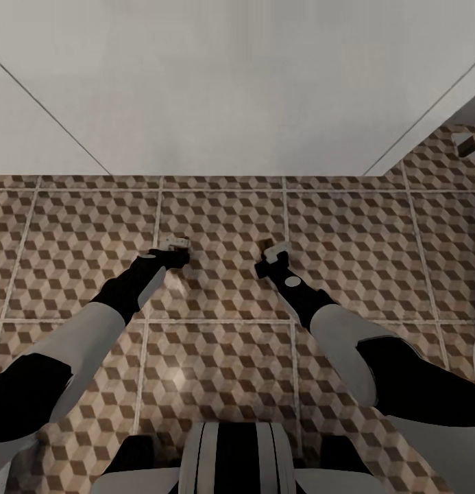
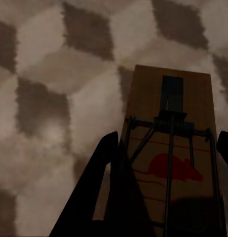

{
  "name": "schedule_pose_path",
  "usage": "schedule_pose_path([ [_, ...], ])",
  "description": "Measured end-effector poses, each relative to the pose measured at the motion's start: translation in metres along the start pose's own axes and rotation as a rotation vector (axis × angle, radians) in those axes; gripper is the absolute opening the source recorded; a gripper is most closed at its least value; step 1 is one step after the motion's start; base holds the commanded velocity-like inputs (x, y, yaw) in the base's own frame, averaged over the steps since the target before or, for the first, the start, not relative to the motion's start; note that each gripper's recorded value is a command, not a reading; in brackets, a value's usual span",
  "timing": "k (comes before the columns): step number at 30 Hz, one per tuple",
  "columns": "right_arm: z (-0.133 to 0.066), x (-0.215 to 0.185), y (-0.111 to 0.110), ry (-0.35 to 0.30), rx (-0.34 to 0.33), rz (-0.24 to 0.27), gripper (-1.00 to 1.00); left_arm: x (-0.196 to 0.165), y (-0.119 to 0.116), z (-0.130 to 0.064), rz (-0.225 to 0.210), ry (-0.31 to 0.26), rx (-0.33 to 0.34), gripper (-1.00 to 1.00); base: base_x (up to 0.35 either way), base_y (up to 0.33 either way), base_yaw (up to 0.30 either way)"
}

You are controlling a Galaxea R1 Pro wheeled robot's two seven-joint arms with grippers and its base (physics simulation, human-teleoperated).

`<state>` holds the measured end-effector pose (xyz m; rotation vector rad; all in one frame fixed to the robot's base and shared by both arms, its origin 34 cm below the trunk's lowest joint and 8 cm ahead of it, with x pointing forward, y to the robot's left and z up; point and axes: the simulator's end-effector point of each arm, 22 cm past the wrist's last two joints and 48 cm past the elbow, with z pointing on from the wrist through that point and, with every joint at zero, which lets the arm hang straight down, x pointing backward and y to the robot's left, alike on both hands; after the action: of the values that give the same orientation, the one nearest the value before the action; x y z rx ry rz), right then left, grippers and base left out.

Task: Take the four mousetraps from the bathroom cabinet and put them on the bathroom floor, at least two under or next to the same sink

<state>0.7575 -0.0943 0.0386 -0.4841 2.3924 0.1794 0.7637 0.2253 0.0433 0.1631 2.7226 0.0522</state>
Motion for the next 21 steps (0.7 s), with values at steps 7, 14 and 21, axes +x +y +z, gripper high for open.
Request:
schedule_pose_path([
  [7,-0.001,-0.01,0.016,-0.043,-0.074,0.0,-1.0,-0.001,0.0,0.0,0.002,-0.003,0.0,-1.0,0.028,0.021,0.0],
  [14,-0.001,-0.012,0.018,-0.055,-0.084,0.0,-1.0,-0.002,0.0,0.0,0.003,-0.004,-0.001,-1.0,0.001,0.001,0.0],
  [21,-0.001,-0.012,0.019,-0.055,-0.086,-0.001,-1.0,0.002,0.001,0.0,0.005,0.003,-0.004,-1.0,0.061,0.0,0.0],
])
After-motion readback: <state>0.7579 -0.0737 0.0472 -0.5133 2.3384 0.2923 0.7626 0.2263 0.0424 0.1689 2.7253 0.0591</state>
